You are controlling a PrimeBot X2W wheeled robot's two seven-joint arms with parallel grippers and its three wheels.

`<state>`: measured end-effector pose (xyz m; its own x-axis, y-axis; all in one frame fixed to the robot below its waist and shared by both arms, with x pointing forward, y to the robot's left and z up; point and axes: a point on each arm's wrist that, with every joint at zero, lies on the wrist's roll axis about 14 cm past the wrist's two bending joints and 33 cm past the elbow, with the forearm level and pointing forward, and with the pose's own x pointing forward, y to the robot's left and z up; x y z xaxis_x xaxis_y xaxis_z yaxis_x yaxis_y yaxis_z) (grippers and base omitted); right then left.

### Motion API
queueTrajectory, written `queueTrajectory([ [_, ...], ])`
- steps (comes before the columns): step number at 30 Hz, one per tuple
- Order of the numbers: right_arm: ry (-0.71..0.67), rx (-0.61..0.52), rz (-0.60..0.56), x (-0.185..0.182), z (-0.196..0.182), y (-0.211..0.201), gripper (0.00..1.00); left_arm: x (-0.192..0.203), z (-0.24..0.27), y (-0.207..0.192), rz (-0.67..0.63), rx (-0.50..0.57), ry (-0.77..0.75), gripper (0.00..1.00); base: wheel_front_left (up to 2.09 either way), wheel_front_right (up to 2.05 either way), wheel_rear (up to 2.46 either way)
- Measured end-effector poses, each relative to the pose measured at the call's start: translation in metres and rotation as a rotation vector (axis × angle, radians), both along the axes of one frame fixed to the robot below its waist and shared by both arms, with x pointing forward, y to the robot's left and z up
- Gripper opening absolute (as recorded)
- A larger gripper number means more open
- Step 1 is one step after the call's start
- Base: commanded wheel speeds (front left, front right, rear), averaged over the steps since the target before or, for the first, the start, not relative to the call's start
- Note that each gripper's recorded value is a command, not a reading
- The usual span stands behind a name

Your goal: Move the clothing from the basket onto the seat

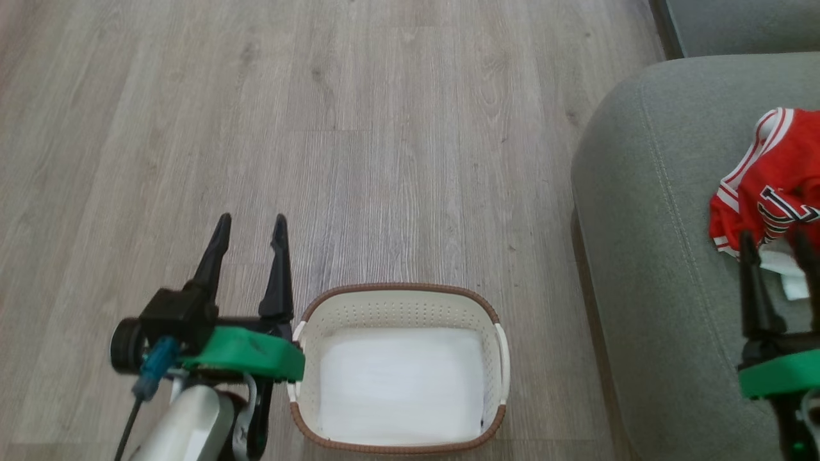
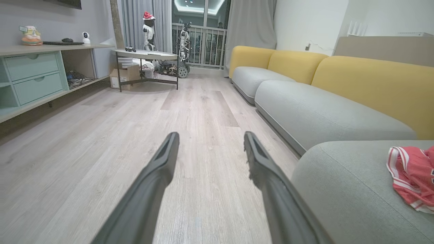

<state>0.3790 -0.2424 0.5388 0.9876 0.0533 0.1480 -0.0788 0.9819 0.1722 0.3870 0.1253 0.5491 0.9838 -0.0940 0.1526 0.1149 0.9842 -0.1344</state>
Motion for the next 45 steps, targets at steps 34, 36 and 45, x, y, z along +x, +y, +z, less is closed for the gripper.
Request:
queueTrajectory([
  [34, 0.015, -0.004, 0.083, -0.008, -0.01, 0.044, 1.0, -0.013, -0.044, 0.01, 0.029, -0.012, 0.092, 1.0, 0.0, 0.0, 0.0],
  [36, 0.01, -0.004, 0.083, -0.007, -0.009, 0.044, 1.0, -0.013, -0.046, 0.01, 0.028, -0.013, 0.098, 1.0, 0.0, 0.0, 0.0],
  [45, 0.009, -0.001, 0.083, -0.008, -0.008, 0.044, 0.0, -0.014, -0.055, 0.012, 0.023, -0.008, 0.123, 0.0, 0.0, 0.0, 0.0],
])
